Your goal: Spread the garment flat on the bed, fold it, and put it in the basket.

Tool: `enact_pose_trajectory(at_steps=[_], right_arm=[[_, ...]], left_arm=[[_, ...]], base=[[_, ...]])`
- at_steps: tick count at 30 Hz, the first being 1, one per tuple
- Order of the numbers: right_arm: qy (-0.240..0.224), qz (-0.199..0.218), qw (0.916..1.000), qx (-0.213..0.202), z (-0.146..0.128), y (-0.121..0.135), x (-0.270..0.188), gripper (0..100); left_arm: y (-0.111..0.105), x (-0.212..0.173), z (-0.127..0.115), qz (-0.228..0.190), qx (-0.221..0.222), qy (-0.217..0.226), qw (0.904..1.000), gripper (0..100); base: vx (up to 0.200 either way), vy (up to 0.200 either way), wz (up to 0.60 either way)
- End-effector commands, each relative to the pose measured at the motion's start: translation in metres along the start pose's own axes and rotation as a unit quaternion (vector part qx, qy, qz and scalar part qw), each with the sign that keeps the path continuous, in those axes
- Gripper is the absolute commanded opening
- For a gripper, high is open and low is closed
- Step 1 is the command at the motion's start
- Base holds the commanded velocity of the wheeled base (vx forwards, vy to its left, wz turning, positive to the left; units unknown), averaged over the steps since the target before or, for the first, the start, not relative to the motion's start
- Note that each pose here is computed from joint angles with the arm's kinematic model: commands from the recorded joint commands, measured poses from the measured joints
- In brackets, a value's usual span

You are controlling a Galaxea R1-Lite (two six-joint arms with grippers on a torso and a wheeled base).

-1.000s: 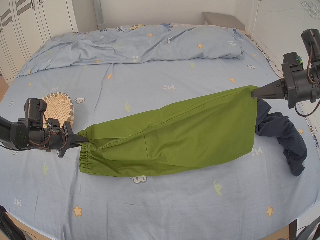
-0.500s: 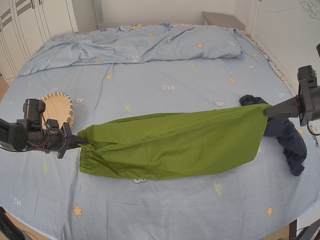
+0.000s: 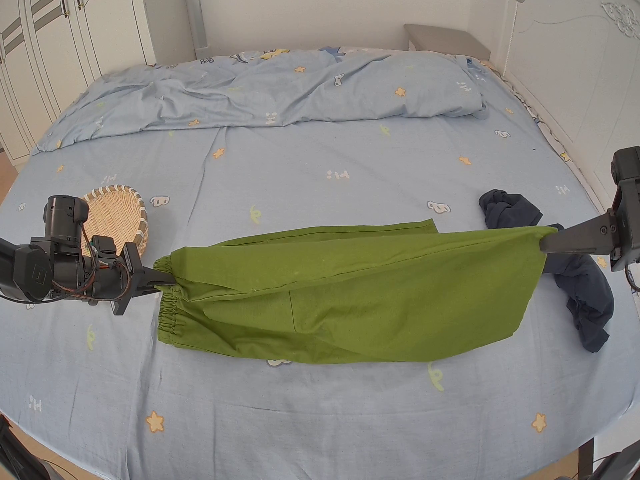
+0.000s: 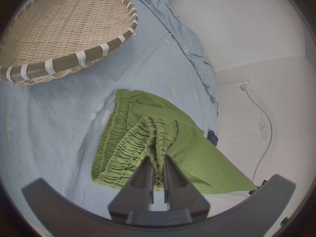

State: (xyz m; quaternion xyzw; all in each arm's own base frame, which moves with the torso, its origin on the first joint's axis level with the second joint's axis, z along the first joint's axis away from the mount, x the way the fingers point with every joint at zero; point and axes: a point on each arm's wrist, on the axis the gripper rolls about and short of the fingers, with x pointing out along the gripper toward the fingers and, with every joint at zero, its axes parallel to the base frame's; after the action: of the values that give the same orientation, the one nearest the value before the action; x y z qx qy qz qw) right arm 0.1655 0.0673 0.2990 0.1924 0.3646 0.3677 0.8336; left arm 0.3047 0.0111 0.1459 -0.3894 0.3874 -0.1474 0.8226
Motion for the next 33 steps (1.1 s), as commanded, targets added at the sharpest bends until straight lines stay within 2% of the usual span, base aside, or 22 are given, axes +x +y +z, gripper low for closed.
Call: enact_pose_trajectory(at_steps=[1,14,21,33], right_arm=[[-0.012,0.002,0.9999,-0.001,0.003,0.0,0.0,0],[-0.002,-0.026,0.999,0.036,0.022,-0.037,0.033,0],[-0.029,-0.037,0.998,0.041,0.047,-0.067,0.056,0],[-0.029,-0.046,0.997,0.054,0.089,-0.109,0.098,0]], left_arm=[[0.0,-0.003,0.001,0.0,0.0,-0.006,1.0,0],[-0.001,-0.001,0.001,-0.001,0.002,-0.004,1.0,0],[0.001,-0.001,0.005,-0.001,0.002,-0.009,1.0,0],[0.0,0.0,0.008,-0.001,0.001,-0.013,0.9999,0]], base=[[0.0,0.0,0.0],[0.0,0.0,0.0],[0.0,0.0,0.0],[0.0,0.0,0.0]])
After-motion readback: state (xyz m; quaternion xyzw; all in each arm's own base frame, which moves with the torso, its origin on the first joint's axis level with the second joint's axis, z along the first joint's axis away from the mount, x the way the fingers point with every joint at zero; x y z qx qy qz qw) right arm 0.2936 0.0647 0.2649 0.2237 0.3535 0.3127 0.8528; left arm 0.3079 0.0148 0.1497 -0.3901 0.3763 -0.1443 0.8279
